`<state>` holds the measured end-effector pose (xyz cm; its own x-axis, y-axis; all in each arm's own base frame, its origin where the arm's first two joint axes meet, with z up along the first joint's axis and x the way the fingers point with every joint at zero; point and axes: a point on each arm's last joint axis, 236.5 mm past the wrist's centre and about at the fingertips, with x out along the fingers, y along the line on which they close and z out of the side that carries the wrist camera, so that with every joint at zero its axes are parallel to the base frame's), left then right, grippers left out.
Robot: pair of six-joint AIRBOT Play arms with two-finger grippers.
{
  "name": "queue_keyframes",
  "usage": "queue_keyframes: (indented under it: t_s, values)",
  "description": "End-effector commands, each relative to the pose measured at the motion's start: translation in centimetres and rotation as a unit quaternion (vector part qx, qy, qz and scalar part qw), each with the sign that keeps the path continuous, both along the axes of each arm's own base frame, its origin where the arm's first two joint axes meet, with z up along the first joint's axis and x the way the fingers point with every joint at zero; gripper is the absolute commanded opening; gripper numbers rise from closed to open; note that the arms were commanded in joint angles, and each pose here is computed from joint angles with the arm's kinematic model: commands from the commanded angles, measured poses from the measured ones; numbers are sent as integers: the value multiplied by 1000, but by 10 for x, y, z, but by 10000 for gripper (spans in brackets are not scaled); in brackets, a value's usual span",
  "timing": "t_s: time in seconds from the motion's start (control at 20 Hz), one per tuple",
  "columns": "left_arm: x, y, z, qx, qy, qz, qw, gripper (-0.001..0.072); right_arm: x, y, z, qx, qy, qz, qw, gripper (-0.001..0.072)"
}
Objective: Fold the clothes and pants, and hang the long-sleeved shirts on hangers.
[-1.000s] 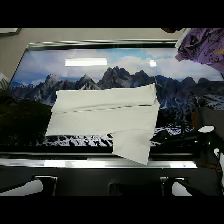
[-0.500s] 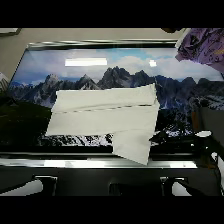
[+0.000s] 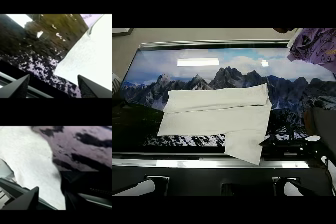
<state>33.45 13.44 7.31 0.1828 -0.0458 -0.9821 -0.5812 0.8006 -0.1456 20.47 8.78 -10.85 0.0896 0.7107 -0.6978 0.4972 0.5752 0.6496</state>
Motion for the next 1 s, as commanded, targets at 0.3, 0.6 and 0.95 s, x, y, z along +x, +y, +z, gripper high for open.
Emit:
queue_keyframes:
  t_s: [0.3,0.6,0.95]
  values:
    - [-71,-39,-72,-138,-59,59,987,685,0,-3,-11,-6,5,-4,1000,348]
    - [-94,-80,-117,-204,-37,43,977,685,2,3,-18,14,0,3,1000,43]
    - [-86,-89,-137,-227,-50,44,972,685,4,2,-19,9,-2,1,1000,43]
